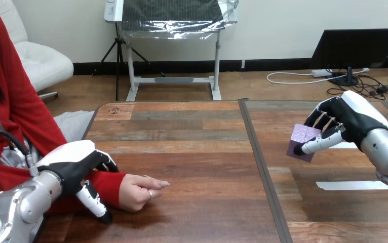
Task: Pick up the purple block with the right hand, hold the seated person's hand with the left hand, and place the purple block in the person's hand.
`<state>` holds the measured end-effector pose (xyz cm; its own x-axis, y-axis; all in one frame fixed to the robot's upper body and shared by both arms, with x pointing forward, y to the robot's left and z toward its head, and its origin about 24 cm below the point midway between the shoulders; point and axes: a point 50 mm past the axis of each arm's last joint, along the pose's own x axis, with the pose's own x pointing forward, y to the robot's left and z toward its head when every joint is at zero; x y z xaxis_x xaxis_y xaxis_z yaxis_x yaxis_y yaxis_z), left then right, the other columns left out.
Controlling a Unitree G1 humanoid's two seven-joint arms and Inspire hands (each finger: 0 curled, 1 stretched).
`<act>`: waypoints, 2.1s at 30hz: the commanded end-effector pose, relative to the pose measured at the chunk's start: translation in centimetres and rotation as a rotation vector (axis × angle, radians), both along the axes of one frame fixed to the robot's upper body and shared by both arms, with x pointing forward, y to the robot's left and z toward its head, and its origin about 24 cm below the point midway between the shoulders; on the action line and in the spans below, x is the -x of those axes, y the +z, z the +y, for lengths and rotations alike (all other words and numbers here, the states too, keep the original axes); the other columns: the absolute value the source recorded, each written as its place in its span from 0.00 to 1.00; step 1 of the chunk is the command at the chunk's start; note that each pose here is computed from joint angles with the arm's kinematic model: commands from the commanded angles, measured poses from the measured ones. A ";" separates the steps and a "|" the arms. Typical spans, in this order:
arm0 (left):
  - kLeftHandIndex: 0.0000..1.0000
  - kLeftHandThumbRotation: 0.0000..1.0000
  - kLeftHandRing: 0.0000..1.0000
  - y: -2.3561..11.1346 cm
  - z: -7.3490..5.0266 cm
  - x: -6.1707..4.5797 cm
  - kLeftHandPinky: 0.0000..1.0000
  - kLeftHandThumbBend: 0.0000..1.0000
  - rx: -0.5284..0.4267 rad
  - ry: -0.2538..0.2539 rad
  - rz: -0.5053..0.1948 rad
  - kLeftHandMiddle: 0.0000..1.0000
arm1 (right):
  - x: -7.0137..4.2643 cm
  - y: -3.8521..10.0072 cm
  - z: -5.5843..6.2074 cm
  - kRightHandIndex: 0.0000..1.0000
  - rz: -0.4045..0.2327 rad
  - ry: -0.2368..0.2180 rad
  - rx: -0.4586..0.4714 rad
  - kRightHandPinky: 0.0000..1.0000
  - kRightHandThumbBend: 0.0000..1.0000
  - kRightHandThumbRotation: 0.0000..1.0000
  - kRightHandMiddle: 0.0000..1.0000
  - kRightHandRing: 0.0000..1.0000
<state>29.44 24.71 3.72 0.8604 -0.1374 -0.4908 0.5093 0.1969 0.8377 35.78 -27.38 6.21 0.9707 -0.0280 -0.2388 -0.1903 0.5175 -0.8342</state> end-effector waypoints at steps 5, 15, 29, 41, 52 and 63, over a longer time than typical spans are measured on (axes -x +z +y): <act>0.64 0.00 0.62 0.6 -0.8 -1.1 0.53 0.88 0.063 -0.001 0.008 0.66 | -1.5 3.4 0.3 0.48 -0.120 0.011 -0.014 0.38 0.84 0.00 0.45 0.41; 0.57 0.00 0.49 0.6 -1.1 -1.0 0.44 0.85 0.085 -0.012 0.023 0.56 | -1.6 3.4 0.4 0.47 -0.120 0.013 -0.013 0.38 0.84 0.00 0.45 0.41; 0.53 0.00 0.43 0.5 -1.5 -0.8 0.38 0.80 0.143 -0.018 0.024 0.50 | -1.6 3.3 0.4 0.47 -0.117 0.013 -0.013 0.38 0.84 0.00 0.45 0.42; 0.50 0.00 0.40 0.5 -1.8 -0.5 0.34 0.78 0.214 -0.028 -0.009 0.47 | -1.5 3.1 0.5 0.47 -0.121 0.017 -0.012 0.38 0.85 0.00 0.45 0.42; 0.48 0.00 0.37 0.6 -2.1 -0.2 0.32 0.75 0.261 -0.048 -0.049 0.44 | -1.4 2.9 0.5 0.47 -0.112 0.021 -0.009 0.35 0.84 0.00 0.44 0.39; 0.46 0.00 0.37 1.9 -2.4 -0.2 0.32 0.71 0.287 -0.075 -0.109 0.43 | -1.5 2.8 0.9 0.48 -0.111 0.029 -0.009 0.33 0.83 0.00 0.43 0.38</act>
<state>28.98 24.11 3.26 0.8576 -0.2257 -0.4622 0.5143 0.3578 0.7794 35.78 -27.37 6.22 0.9707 -0.0278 -0.2387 -0.1904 0.5172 -0.8344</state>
